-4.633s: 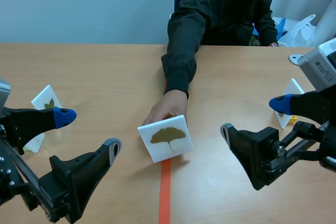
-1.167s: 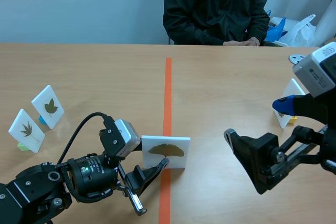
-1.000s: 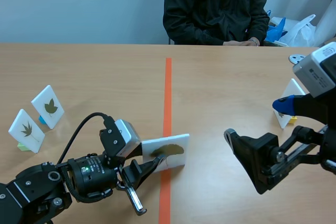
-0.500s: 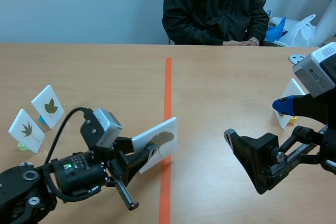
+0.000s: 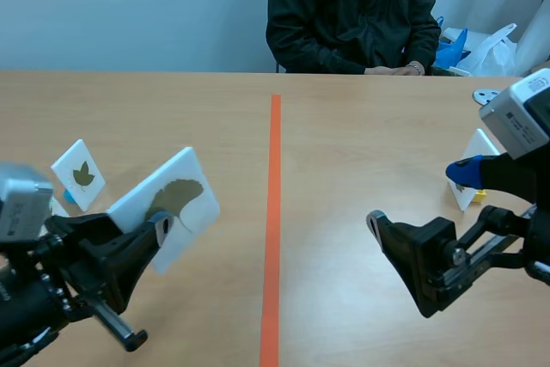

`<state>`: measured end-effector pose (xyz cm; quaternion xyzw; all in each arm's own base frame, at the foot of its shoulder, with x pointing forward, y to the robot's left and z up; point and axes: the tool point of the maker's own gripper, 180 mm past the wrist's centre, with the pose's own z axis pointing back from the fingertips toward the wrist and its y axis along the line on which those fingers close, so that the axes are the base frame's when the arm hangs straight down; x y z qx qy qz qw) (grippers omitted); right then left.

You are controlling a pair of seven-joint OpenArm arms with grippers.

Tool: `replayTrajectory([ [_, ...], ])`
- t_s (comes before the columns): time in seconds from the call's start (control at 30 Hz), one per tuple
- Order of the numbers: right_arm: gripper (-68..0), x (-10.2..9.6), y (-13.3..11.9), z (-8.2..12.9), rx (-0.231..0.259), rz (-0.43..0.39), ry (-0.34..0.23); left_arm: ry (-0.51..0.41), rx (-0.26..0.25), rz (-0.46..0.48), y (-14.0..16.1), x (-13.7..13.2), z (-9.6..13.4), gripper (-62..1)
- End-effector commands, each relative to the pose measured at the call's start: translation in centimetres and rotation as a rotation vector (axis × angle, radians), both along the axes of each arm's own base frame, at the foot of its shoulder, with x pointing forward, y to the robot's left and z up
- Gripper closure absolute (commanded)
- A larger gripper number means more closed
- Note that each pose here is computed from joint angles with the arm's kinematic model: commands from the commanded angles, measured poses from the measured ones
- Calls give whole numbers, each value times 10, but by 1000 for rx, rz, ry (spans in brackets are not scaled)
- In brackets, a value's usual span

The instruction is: Sort the leaf by its shape. The table is split by an orange tape line. A compound leaf with several leaflets goes to the left side, a simple leaf with one blade goes to the right side. Return to the home posture when a red brick is placed on the table.

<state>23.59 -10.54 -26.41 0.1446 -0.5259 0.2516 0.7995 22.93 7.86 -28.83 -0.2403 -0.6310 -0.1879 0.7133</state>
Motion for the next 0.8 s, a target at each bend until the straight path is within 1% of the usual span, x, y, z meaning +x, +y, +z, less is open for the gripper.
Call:
replayTrajectory([
  [0.0,-679,7,-2,9,2,-2,-38,-11,-56,70,10,6,6,-31],
  [0.13,-679,7,-3,9,1,-1,-38,-2,-69,168,28,6,3,-31],
  [0.27,-679,8,-3,10,-3,2,-41,14,-82,237,40,2,0,-31],
  [0.33,-679,9,-3,11,-5,3,-46,6,-96,262,44,0,1,-32],
  [0.43,-679,12,-3,14,-5,3,-55,4,-97,268,46,-2,1,-31],
  [0.57,-679,13,-3,15,-5,3,-62,23,-59,329,60,-1,-11,-31],
  [0.77,-679,13,-3,15,-5,3,-62,80,31,477,98,-6,-41,-31],
])
